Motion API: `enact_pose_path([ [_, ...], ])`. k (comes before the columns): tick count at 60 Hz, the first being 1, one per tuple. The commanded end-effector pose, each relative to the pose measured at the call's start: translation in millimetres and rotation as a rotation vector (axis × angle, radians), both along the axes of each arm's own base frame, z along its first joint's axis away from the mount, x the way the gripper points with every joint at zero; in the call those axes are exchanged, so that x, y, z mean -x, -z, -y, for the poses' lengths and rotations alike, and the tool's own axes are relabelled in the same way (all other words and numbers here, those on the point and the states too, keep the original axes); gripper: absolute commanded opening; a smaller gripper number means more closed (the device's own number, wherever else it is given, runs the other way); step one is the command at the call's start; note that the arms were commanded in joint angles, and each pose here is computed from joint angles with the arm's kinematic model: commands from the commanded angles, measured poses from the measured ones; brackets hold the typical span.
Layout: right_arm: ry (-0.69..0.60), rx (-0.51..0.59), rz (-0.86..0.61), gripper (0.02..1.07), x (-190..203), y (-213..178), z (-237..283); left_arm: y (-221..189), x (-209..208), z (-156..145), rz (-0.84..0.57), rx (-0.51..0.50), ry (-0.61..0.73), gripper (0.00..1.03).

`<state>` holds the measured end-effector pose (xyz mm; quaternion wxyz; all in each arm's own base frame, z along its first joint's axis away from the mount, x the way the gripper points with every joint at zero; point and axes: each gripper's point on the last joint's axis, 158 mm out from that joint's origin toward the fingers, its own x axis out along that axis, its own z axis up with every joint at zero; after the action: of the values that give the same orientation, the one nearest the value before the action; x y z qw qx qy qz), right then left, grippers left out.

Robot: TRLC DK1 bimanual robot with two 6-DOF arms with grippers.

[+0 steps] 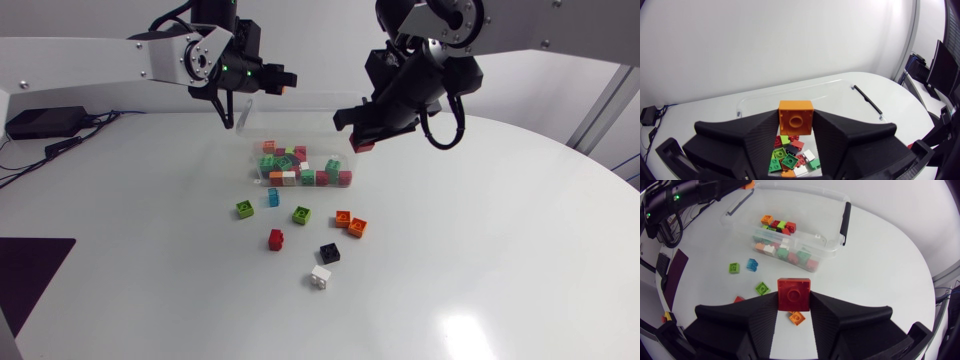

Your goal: Place the duplo bricks in the container

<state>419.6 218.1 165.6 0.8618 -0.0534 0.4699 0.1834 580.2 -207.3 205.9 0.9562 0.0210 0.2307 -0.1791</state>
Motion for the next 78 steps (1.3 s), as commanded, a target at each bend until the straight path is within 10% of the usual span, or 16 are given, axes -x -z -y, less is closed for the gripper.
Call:
enact_pose_path([
  [1,-0.008,-0.022,0.058,0.37,-12,-18,-2,-4,-16,-5,0.017,0.024,-0.034,0.74],
  [11,-0.011,-0.063,0.164,0.37,-34,-42,-10,-35,-7,-15,0.049,0.035,-0.045,0.94],
  [30,0.000,-0.118,0.313,0.37,-81,-65,-25,-96,70,-32,0.042,-0.017,0.038,0.95],
  [66,-0.044,-0.114,0.472,0.45,-131,-44,-60,54,159,-71,-0.288,-0.222,0.244,0.93],
  [78,-0.020,-0.087,0.497,0.98,-136,-50,-54,93,165,-81,-0.349,-0.286,0.307,0.93],
])
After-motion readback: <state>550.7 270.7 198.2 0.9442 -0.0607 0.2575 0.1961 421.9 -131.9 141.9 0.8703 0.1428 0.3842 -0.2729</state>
